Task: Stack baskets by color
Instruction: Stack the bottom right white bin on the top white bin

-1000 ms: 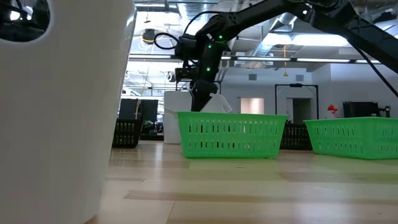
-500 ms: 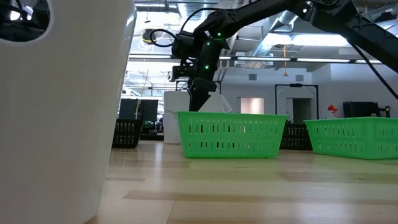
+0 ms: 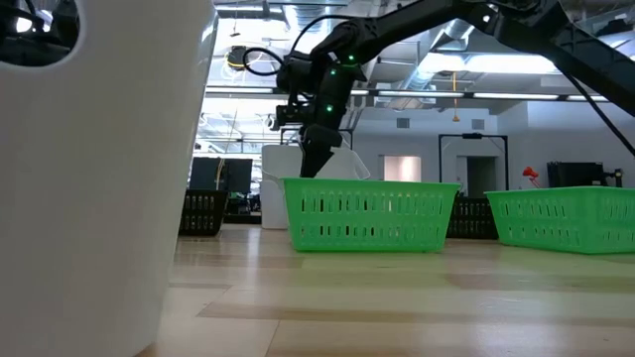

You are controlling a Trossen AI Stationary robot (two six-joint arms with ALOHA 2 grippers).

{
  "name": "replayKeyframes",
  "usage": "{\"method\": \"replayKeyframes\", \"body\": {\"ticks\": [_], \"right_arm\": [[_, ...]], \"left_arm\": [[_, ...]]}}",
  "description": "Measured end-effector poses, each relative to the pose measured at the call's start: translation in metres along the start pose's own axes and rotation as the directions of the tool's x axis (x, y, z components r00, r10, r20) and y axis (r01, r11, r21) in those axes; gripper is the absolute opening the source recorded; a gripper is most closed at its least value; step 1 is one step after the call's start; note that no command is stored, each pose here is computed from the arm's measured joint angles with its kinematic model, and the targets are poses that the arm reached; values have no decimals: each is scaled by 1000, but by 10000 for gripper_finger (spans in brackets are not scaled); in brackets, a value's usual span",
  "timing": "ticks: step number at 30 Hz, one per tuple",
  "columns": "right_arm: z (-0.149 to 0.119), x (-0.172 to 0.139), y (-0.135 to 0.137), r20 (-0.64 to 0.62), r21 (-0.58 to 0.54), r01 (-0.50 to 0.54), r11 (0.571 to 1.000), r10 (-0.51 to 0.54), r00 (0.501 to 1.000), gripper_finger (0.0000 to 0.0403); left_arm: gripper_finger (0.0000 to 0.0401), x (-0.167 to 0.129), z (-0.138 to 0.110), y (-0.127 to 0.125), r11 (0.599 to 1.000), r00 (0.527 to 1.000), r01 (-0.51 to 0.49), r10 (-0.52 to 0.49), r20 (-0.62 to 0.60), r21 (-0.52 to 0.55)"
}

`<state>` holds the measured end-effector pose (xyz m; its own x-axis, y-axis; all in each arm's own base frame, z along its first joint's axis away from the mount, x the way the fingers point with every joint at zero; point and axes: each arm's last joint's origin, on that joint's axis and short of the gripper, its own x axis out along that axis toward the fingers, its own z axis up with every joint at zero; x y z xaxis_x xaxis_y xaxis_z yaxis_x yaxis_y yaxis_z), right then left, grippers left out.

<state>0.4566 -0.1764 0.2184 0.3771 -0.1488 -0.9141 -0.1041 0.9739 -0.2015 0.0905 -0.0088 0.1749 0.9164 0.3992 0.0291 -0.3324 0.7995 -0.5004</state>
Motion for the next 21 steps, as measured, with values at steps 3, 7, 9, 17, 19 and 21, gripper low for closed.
{"method": "replayKeyframes", "body": {"ticks": [3, 7, 9, 17, 19, 21], "right_arm": [[0, 0, 0, 1, 15, -5, 1000, 5, 1000, 122], [0, 0, 1, -2, 15, -8, 1000, 8, 1000, 122], [0, 0, 1, -2, 17, -8, 1000, 8, 1000, 122], [-1, 0, 2, -12, 42, -14, 999, 15, 1000, 122], [-1, 0, 2, -12, 43, -14, 999, 14, 1000, 122], [-1, 0, 2, -12, 44, -14, 999, 14, 1000, 122]], "left_arm": [[256, 0, 0, 0, 1000, 1000, 0, 0, 0, 0], [256, 0, 0, 0, 1000, 1000, 0, 0, 0, 0], [256, 0, 0, 0, 1000, 1000, 0, 0, 0, 0], [256, 0, 0, 0, 1000, 1000, 3, -3, -2, 0], [256, 0, 0, 0, 1000, 1000, 3, -3, -2, 1], [256, 0, 0, 0, 1000, 1000, 4, -4, -2, 0]]}}
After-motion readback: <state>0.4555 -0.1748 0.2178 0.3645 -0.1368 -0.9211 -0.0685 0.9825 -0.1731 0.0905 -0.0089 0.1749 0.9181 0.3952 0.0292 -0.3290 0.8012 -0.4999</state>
